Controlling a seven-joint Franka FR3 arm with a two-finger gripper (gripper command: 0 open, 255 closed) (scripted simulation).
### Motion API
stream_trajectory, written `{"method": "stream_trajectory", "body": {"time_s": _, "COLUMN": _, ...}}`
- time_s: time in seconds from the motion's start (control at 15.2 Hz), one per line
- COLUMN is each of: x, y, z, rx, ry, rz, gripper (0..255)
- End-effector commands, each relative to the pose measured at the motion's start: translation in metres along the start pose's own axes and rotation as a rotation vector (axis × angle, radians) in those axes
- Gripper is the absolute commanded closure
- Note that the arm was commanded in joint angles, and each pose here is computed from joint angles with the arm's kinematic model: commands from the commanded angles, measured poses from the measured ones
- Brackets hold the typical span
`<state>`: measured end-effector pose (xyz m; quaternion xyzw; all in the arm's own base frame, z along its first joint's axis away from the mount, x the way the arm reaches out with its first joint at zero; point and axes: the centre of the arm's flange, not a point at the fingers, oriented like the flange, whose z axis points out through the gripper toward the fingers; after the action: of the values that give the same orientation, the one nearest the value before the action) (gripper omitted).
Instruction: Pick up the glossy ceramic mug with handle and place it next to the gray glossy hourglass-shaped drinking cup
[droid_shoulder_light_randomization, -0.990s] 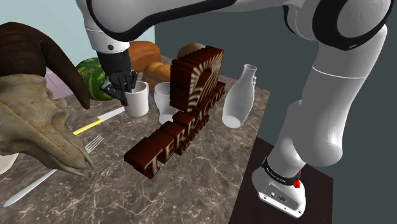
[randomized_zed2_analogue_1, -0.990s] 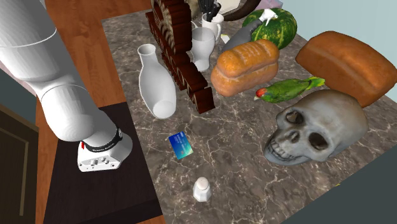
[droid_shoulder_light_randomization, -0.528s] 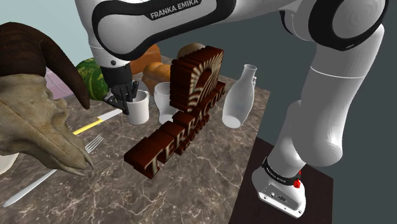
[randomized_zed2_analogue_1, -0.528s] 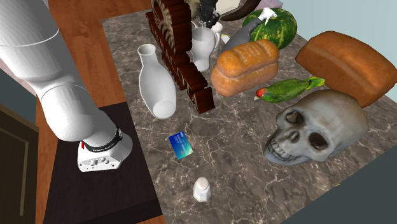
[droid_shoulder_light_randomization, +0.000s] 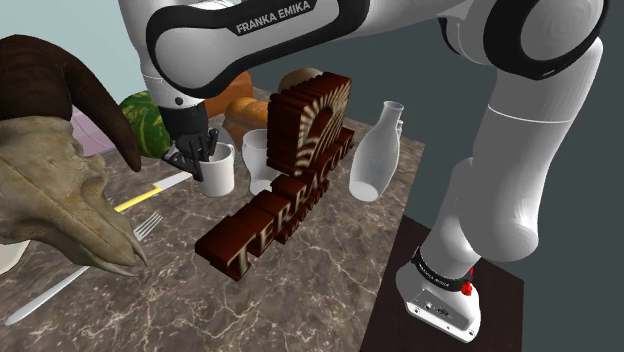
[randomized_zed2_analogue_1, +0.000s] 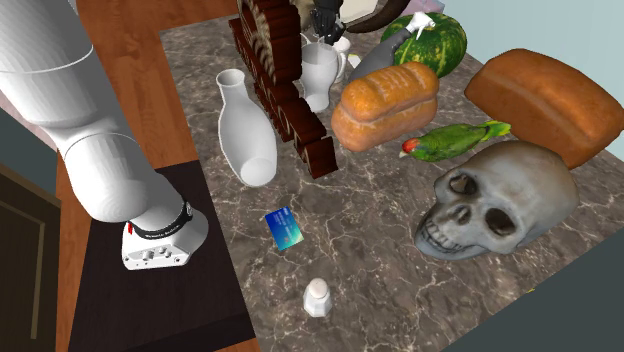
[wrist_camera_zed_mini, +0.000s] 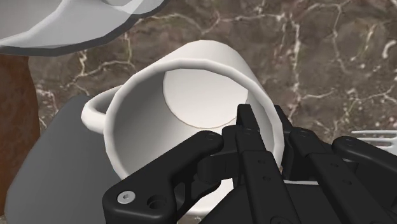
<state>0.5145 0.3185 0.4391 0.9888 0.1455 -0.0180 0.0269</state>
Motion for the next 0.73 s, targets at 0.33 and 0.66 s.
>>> {"method": "stream_trajectory", "body": {"time_s": 0.33, "x": 0.000, "y": 0.000, "z": 0.000, "rx": 0.000, "ry": 0.000, "rz": 0.000, "gripper": 0}}
{"method": "stream_trajectory", "body": {"time_s": 0.66, "x": 0.000, "y": 0.000, "z": -0.050, "rx": 0.000, "ry": 0.000, "rz": 0.000, "gripper": 0}}
